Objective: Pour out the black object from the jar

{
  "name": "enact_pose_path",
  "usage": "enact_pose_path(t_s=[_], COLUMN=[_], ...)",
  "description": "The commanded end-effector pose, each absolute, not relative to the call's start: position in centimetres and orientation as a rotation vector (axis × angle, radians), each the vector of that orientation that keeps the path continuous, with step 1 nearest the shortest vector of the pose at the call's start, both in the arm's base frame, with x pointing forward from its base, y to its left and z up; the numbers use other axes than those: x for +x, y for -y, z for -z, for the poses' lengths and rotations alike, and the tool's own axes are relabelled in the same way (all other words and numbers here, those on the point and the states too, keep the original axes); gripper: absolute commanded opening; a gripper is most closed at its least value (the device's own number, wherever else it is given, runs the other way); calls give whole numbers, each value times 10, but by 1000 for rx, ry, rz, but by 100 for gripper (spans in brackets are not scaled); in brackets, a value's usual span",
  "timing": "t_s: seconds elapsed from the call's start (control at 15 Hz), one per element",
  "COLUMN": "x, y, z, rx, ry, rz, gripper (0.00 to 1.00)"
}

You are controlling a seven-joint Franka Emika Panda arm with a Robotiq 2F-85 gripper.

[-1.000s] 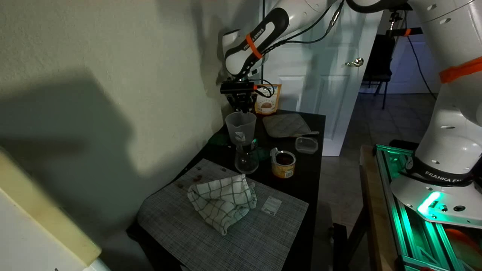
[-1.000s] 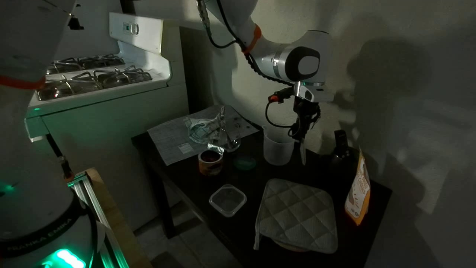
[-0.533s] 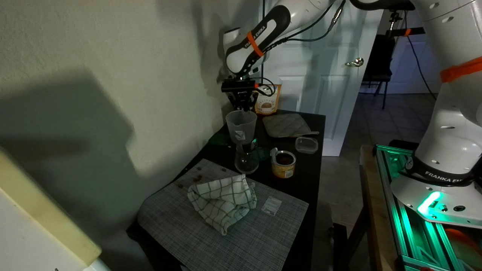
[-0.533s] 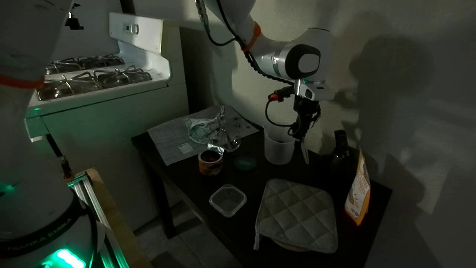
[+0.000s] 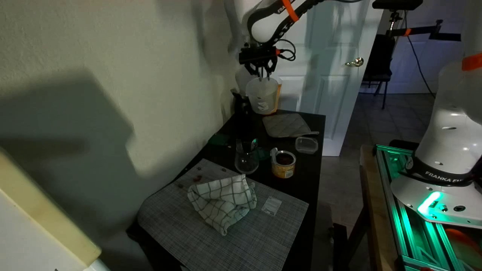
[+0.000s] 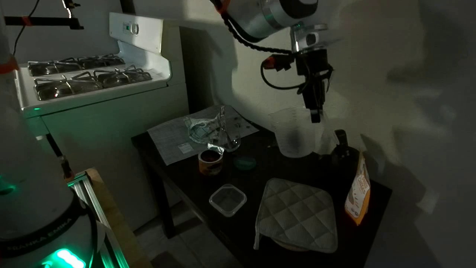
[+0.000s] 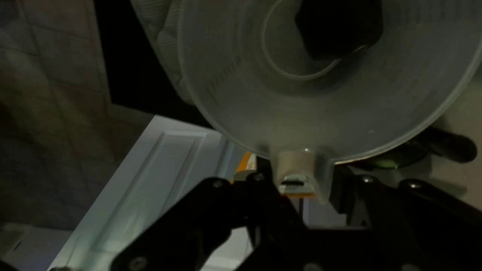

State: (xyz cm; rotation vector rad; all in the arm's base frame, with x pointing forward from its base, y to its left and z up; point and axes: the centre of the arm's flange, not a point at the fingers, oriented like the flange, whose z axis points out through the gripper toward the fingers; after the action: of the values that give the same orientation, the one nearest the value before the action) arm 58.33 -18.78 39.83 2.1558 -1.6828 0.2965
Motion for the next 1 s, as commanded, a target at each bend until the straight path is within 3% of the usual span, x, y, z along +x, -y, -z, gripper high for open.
enact_pose_path(t_s=[0.0, 0.73, 0.8, 0.93], x=[537, 537, 538, 539], y=[137, 96, 98, 98], z=[-443, -441, -434, -432], rx=[1967, 1494, 1481, 1483], ry=[1620, 1526, 1523, 1520], rz=[-445, -777, -777, -774], gripper=[11, 11, 36, 36])
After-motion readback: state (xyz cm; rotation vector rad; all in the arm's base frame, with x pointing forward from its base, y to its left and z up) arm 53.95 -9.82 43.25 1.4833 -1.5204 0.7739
